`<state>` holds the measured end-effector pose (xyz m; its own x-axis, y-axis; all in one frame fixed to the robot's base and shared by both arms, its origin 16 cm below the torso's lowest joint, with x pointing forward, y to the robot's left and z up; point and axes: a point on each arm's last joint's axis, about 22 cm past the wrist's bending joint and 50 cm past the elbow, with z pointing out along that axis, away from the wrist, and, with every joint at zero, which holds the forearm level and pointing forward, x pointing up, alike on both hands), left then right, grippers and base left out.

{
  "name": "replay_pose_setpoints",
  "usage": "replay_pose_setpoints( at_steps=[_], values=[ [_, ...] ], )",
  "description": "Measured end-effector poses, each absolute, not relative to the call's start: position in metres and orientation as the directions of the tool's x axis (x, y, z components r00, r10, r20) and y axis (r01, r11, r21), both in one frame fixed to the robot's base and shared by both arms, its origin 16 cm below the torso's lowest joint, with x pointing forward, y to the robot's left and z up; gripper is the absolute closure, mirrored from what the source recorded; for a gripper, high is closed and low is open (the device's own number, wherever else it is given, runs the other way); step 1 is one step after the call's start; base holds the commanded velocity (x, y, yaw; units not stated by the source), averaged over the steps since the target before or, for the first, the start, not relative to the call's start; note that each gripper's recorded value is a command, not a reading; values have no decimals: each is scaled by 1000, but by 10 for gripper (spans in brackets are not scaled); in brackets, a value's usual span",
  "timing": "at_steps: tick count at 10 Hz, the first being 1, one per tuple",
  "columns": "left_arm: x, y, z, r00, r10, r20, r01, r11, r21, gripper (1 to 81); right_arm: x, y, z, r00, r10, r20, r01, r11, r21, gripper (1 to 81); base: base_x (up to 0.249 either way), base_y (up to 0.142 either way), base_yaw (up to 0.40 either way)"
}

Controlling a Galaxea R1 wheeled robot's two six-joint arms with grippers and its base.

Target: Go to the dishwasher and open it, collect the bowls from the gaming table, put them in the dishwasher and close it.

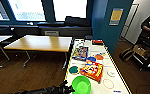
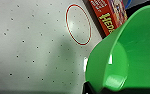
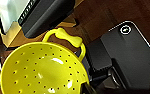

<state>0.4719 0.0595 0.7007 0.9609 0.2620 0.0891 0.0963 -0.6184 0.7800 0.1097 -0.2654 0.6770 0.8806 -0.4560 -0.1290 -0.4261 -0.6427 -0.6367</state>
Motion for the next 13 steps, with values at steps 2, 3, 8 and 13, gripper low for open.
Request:
replay_pose_setpoints(
  at_steps=[2, 3, 8, 13],
  values=[
    [467, 76, 725, 961, 251, 115, 67, -616, 785, 811, 115, -266, 684, 884, -455, -105, -408, -642, -649, 811, 0, 0, 0],
    [467, 80, 743, 959, 246, 142, 40, -612, 790, 811, 119, -266, 689, 887, -455, -82, -390, -642, -660, 811, 0, 0, 0],
    [446, 94, 769, 953, 228, 198, -13, -625, 781, 811, 122, -259, 701, 893, -448, -30, -342, -635, -693, 811, 0, 0, 0],
    [415, 129, 759, 957, 208, 203, -21, -647, 762, 811, 118, -264, 692, 897, -441, -23, -338, -651, -680, 811, -15, 0, 0]
  ],
)
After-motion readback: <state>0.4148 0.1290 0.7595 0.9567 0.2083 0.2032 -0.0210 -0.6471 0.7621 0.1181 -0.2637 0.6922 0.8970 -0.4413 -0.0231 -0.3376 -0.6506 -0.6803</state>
